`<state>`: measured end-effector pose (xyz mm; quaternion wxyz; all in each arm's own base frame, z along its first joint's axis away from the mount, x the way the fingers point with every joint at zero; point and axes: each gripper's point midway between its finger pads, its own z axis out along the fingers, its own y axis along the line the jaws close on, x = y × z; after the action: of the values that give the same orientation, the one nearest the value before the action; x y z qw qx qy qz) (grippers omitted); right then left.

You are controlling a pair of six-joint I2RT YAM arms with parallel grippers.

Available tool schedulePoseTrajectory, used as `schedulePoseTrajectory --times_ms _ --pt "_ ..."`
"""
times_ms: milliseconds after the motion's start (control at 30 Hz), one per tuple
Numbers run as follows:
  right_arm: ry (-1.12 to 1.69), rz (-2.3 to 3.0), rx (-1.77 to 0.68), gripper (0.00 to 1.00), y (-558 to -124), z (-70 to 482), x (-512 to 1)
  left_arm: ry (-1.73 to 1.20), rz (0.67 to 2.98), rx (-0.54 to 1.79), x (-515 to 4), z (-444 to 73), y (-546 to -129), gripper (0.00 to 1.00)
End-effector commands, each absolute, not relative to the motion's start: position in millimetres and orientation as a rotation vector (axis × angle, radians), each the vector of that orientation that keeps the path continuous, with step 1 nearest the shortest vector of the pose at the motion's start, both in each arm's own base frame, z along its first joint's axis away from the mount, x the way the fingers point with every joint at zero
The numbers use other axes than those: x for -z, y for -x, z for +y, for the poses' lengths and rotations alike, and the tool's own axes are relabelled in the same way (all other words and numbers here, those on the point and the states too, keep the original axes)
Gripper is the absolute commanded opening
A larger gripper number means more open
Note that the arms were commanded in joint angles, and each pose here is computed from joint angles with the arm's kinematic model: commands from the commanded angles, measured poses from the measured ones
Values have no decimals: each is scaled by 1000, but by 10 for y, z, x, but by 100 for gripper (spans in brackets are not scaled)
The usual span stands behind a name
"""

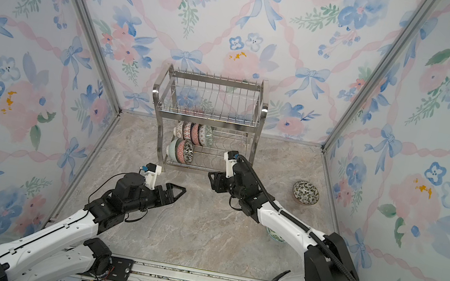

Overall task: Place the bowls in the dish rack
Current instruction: 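Withdraw the right gripper from the rack and move it over the monstera-leaf bowl, then lower the right gripper onto the monstera-leaf bowl rim and close it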

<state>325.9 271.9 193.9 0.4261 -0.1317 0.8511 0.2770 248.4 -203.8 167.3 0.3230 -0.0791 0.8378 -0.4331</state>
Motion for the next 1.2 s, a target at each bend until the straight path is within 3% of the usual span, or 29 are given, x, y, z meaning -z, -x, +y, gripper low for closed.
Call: schedulePoseTrajectory --times_ms 0,233,300,667,1167 --pt "285 2267 -417 66 -3039 2196 -1653 79 2111 1203 -1946 -2195 -2528 98" --pt "109 2384 -113 88 -2760 1436 -1504 -45 2127 1238 -1929 -2439 -2546 98" --pt "55 2409 -57 100 -2717 1286 -1435 -74 2129 1240 -1906 -2509 -2532 98" --pt "-239 2488 165 97 -2446 570 -1008 -195 2186 1249 -1763 -2822 -2474 98" --pt "-428 2544 -1 97 -2585 442 -609 -266 2220 1245 -1678 -3052 -2412 98"
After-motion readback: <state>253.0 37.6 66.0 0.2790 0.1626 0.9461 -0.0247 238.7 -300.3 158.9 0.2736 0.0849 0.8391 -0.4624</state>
